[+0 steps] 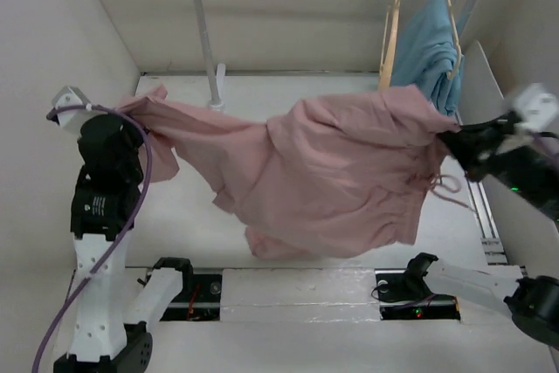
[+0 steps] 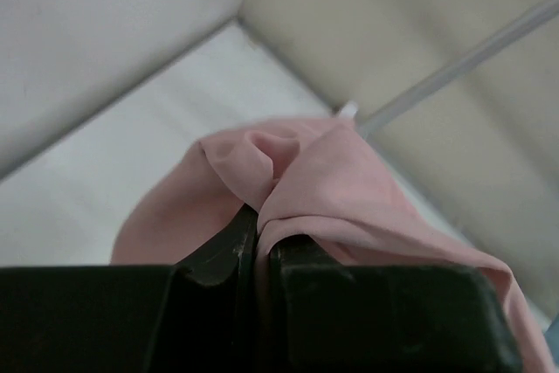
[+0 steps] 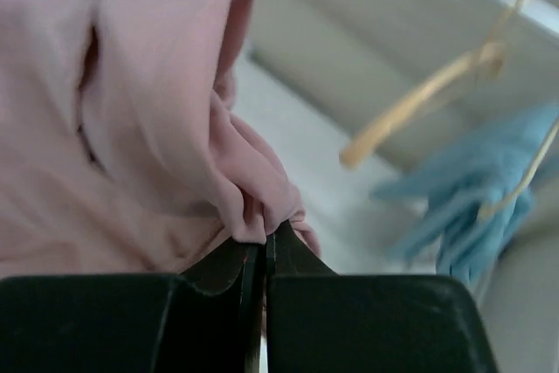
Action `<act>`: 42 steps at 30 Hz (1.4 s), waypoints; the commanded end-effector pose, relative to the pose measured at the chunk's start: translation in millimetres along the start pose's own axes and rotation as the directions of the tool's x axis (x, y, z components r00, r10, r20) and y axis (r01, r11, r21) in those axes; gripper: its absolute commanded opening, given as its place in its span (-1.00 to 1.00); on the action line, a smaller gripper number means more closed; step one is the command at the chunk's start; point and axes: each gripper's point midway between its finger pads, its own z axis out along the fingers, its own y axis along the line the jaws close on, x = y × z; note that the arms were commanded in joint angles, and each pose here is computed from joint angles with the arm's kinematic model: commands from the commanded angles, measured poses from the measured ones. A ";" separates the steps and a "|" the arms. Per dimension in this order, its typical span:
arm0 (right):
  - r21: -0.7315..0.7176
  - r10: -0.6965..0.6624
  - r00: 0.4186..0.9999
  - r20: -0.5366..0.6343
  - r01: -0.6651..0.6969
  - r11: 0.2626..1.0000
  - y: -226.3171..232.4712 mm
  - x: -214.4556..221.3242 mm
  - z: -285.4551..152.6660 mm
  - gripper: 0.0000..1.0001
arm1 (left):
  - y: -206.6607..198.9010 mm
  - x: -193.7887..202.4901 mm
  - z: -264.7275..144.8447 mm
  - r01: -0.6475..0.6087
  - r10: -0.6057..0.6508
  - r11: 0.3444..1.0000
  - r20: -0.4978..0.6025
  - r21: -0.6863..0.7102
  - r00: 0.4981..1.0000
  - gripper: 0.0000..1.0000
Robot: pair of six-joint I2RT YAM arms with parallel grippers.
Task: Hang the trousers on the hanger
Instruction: Flatten out the trousers at the center of the board.
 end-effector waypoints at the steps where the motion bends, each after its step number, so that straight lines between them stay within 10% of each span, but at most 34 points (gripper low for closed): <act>1: 0.200 -0.003 0.920 -0.392 0.088 0.976 -21.3 119.6 38.6 -0.96 | 46.2 106.5 9.1 -0.133 0.110 0.989 -0.280 -0.064 0.954 -1.00; 6: 0.301 0.050 0.855 -0.516 0.127 0.945 -50.7 216.1 66.8 -0.98 | 55.0 189.6 -12.9 -0.090 0.109 0.994 -0.492 0.063 0.864 -1.00; 12: -0.032 0.104 0.913 -0.395 -0.126 0.991 7.6 209.6 156.7 -1.00 | -4.1 91.1 13.1 -0.141 0.164 0.986 -0.316 0.093 0.934 -1.00; 19: -0.490 0.012 0.992 -0.122 -0.071 0.869 146.3 41.1 202.8 -1.00 | -69.6 -40.5 0.3 -0.040 0.053 0.987 -0.074 0.156 0.996 -1.00; 26: -0.596 0.214 0.922 0.323 0.022 0.802 114.0 -130.5 105.9 -0.99 | -67.7 -96.5 -21.4 0.057 -0.065 0.992 0.068 0.117 0.996 -1.00; 30: -0.409 0.160 0.982 0.097 -0.107 0.906 56.1 -9.2 109.9 -0.98 | -75.8 -103.7 -27.9 0.067 -0.080 0.984 0.075 0.163 0.994 -1.00; 35: -0.015 0.175 0.896 -0.409 -0.199 0.980 0.1 188.0 77.6 -1.00 | -76.0 18.4 -6.6 -0.020 0.092 0.955 -0.235 0.295 0.968 -1.00; 42: 0.404 0.333 0.692 -0.641 -0.065 0.912 -68.2 319.7 35.4 -1.00 | 7.3 203.7 -29.3 -0.078 0.268 0.952 -0.679 0.296 0.684 -1.00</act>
